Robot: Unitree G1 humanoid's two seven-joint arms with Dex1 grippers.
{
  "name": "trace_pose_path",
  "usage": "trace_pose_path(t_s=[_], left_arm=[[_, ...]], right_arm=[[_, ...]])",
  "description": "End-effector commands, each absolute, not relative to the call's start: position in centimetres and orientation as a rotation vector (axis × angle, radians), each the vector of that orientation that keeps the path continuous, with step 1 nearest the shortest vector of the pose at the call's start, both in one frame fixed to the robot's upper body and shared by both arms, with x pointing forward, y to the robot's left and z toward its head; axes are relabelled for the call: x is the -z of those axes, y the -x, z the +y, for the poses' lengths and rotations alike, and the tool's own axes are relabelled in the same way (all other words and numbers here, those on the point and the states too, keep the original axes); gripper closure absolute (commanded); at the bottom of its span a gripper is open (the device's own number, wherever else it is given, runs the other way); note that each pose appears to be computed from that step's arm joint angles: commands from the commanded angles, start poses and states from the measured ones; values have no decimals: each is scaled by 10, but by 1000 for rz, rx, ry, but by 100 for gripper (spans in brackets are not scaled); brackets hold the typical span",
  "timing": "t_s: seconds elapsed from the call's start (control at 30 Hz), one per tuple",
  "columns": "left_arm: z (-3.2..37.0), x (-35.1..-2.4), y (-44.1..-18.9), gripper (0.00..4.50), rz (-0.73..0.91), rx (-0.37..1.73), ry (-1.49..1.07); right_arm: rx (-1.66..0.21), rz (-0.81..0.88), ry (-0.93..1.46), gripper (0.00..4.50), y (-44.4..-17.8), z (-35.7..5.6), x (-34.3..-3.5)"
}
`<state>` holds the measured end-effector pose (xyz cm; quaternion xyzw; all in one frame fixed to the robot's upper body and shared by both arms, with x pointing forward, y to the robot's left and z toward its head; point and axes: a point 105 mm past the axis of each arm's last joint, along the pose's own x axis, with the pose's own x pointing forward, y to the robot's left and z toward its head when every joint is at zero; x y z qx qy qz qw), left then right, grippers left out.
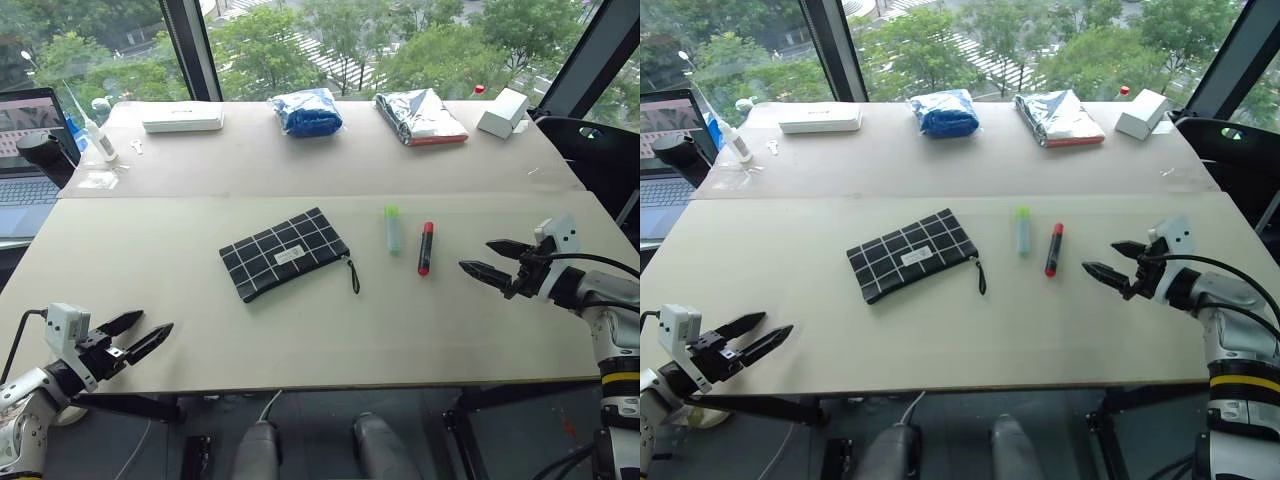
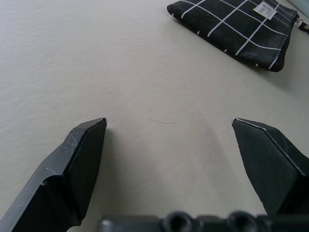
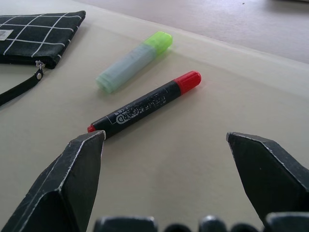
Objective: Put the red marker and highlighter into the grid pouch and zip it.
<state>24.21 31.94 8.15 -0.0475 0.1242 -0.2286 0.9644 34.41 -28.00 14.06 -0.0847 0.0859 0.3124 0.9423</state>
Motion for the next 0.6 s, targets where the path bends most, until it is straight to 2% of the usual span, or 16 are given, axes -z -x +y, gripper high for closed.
trace_pose_path(t_s=[0.03, 0.23, 0.33, 0.5, 0.6], left_arm=[[324, -83, -243, 0, 228, 451, 91], [314, -88, -248, 0, 202, 543, 83], [314, -96, -261, 0, 158, 568, -67], [303, -94, -271, 0, 187, 632, -458], [293, -100, -284, 0, 147, 656, -608]], right_arm=[[-632, 145, 198, 3, -345, -283, -155], [-630, 147, 173, 3, -346, -282, -155], [-633, 127, 129, 79, -348, -279, -161], [-670, 104, 128, 251, -350, -269, -170], [-714, 77, 130, 361, -351, -256, -177]])
